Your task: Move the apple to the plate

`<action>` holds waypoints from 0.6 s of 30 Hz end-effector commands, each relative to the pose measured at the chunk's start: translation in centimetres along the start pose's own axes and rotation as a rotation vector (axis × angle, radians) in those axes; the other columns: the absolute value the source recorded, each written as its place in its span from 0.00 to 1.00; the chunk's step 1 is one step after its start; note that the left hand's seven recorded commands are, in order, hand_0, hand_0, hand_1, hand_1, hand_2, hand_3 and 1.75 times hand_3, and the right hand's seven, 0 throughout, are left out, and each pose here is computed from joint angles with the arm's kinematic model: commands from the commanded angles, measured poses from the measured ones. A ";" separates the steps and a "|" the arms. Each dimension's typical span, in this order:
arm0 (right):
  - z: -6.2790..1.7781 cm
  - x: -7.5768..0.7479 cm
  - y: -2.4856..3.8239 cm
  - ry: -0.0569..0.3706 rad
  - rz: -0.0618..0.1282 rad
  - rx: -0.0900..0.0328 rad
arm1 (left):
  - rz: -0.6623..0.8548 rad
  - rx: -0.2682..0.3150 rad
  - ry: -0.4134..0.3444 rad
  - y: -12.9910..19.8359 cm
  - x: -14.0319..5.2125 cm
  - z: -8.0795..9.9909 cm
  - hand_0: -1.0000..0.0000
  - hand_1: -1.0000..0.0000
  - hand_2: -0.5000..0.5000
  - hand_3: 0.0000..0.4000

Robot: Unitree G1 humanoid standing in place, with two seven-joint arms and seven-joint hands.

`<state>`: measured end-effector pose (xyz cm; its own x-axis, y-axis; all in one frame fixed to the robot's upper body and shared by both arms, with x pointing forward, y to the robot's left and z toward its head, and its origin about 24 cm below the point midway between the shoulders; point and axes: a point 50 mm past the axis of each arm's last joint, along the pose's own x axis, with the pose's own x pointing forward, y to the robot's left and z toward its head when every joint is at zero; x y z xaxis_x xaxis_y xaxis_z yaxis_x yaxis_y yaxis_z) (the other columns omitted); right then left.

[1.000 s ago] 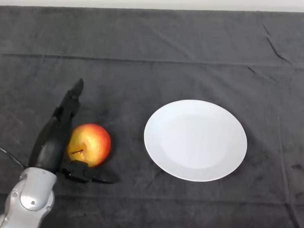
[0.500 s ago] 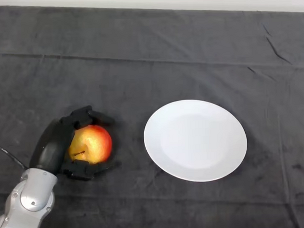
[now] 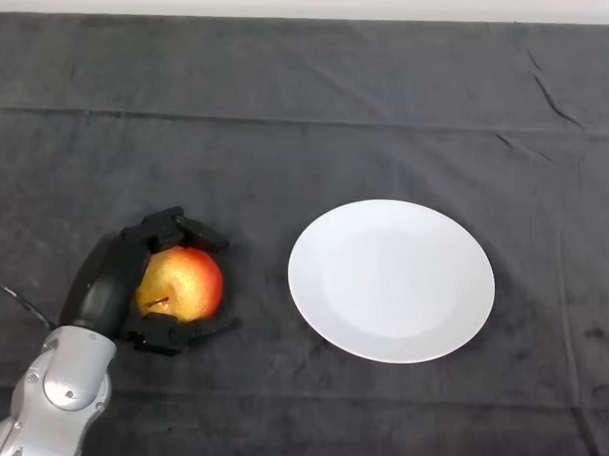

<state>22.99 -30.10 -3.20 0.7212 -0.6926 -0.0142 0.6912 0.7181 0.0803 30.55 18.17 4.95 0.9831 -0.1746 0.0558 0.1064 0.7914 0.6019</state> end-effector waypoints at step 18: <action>-5.67 -5.54 -1.61 0.332 -0.037 -0.037 | -0.037 0.036 -0.263 -1.6 3.2 8.0 0.00 0.00 0.50 1.00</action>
<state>23.01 -30.12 -3.16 0.7235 -0.6902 -0.0119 0.6888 0.7205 0.0802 32.04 13.16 8.15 0.9384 -0.3102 0.1524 0.1522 0.7668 0.6236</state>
